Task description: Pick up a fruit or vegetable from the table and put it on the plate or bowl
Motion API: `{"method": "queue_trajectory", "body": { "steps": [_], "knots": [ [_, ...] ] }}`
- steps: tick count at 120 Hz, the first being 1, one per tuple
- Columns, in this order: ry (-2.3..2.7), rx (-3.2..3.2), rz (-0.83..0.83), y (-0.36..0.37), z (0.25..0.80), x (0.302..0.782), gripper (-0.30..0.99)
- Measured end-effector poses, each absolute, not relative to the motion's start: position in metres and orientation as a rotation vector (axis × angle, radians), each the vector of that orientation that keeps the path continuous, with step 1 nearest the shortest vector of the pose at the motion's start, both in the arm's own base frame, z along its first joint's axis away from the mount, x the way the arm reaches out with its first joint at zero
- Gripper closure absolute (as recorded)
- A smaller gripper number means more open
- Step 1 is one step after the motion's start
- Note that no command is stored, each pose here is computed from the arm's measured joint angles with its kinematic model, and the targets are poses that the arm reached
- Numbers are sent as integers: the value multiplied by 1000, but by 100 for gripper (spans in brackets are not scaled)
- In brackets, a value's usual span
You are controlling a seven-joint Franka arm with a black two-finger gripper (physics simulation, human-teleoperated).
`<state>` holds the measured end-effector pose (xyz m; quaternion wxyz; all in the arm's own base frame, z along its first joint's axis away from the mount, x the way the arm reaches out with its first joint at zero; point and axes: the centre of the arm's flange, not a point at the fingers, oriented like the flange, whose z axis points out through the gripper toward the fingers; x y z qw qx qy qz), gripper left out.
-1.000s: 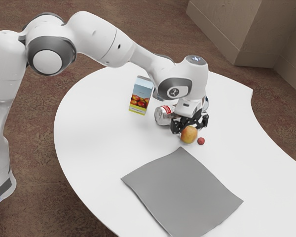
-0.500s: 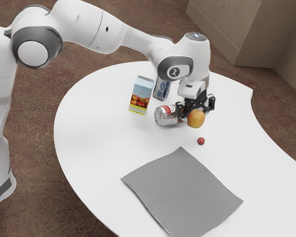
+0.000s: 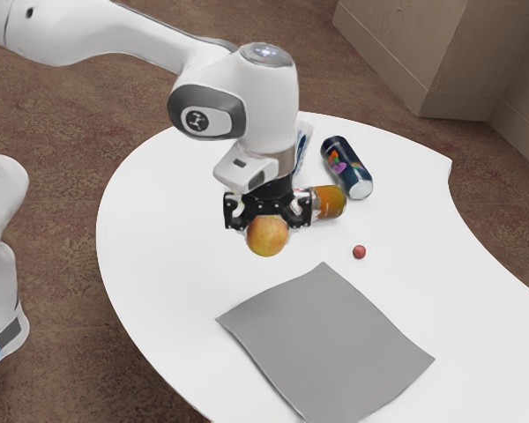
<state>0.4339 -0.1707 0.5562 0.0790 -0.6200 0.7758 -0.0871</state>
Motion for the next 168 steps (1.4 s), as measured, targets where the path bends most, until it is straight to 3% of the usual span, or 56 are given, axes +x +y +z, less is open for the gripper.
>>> {"method": "queue_trajectory", "body": {
  "steps": [25, 66, 81, 102, 124, 168],
  "knots": [
    [2338, -1899, -219, -202, 516, 446, 27],
    [2326, -1909, -288, -239, 503, 447, 27],
    [2306, -1923, -301, -242, 498, 451, 11],
    [2268, -1937, -344, -240, 505, 456, 3],
    [2050, -2050, -453, -172, 563, 522, 1],
    [2051, -2097, -333, -157, 511, 600, 0]
  ]
}}
